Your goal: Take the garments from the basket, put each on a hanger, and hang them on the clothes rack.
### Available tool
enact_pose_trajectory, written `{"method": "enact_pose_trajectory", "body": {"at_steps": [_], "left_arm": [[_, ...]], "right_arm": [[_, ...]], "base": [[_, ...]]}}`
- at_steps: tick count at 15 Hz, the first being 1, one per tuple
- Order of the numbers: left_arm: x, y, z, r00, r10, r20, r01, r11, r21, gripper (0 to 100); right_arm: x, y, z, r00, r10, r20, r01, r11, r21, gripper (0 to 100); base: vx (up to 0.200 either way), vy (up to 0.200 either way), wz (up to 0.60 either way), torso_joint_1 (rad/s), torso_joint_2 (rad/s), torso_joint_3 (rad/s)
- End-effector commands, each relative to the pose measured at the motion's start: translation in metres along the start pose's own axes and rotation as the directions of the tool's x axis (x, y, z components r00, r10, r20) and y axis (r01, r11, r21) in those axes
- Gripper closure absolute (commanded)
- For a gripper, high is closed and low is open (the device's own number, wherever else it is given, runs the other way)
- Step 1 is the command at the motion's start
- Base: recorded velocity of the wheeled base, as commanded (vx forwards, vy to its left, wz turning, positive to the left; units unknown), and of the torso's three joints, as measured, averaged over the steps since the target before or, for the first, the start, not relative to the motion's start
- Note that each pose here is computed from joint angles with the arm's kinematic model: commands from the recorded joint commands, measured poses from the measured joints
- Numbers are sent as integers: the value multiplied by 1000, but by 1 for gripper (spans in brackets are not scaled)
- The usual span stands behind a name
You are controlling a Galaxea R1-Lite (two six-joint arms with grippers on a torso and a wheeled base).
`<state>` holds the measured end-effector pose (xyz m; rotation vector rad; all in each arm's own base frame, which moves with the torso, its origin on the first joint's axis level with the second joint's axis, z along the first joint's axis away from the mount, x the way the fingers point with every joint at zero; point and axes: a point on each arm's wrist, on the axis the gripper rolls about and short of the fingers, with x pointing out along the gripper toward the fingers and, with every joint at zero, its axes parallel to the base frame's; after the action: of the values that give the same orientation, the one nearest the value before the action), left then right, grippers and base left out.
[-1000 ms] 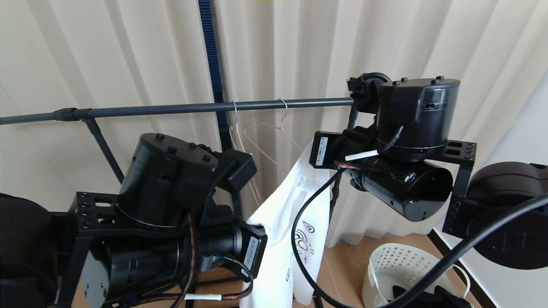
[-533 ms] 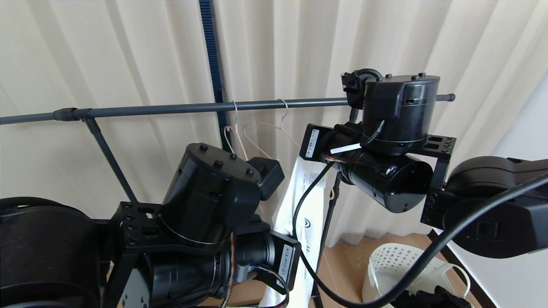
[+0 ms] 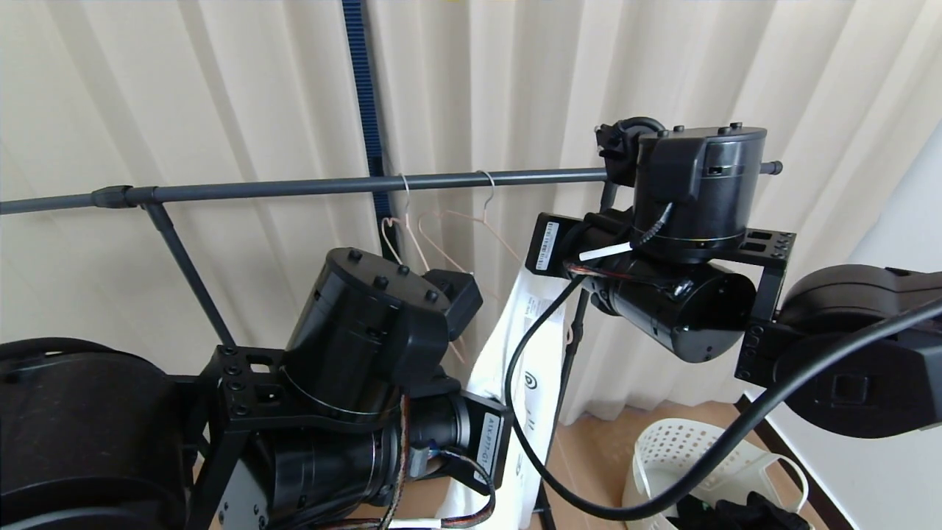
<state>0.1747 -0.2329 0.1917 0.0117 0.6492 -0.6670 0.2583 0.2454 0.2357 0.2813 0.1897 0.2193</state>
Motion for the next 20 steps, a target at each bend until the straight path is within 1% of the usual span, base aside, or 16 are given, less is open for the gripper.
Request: {"method": "enact_pose_trajectory", "body": {"at_steps": [1,2,3,4,5,6,7,10,12,13,15,16,17,18,20], "left_arm": [[1,10,4,999,44,14,-44,999,-16,100],[2,19,8,997,72,24,-71,997,-34,100],[3,24,11,996,87,32,-86,995,-45,100],[3,29,14,994,100,41,-98,994,-55,100],[5,32,16,993,110,45,-107,992,-62,100],[8,38,22,990,128,55,-124,989,-78,100],[12,41,26,988,140,61,-134,987,-86,100],[25,47,36,985,158,66,-151,983,-100,100],[35,47,37,985,163,58,-157,983,-93,100],[39,48,36,985,167,49,-162,982,-92,100],[45,51,39,983,173,61,-166,981,-99,100],[45,51,39,983,172,62,-166,981,-98,100],[47,51,38,983,173,58,-167,981,-96,0],[47,51,37,983,174,55,-169,982,-80,0],[46,51,37,983,174,56,-169,983,-75,0]], "right_arm": [[-8,-8,8,1000,-9,15,10,1000,-13,100],[-10,-13,10,1000,-18,18,19,999,-34,100],[-17,-18,12,1000,-22,20,23,997,-71,100],[-21,-23,14,999,-31,23,33,995,-94,100],[-22,-27,13,999,-39,17,41,992,-122,100],[-27,-34,9,999,-52,2,52,980,-194,100],[-32,-37,7,998,-55,-5,53,971,-231,100],[-39,-42,5,998,-59,-15,53,958,-282,100],[-47,-47,5,998,-60,-16,51,943,-329,100],[-50,-48,6,998,-59,-14,51,939,-340,100],[-58,-53,5,998,-60,-16,49,924,-380,100],[-60,-54,5,998,-60,-16,49,920,-390,100],[-62,-56,4,998,-61,-20,48,914,-403,100],[-62,-59,3,997,-70,-21,55,910,-411,100],[-60,-63,4,996,-87,-19,71,904,-421,100]], "base": [[0,0,0,0,0,0],[0,0,0,0,0,0],[0,0,0,0,0,0],[0,0,0,0,0,0],[0,0,0,0,0,0],[0,0,0,0,0,0],[0,0,0,0,0,0],[0,0,0,0,0,0],[0,0,0,0,0,0],[0,0,0,0,0,0],[0,0,0,0,0,0],[0,0,0,0,0,0],[0,0,0,0,0,0],[0,0,0,0,0,0],[0,0,0,0,0,0]]}}
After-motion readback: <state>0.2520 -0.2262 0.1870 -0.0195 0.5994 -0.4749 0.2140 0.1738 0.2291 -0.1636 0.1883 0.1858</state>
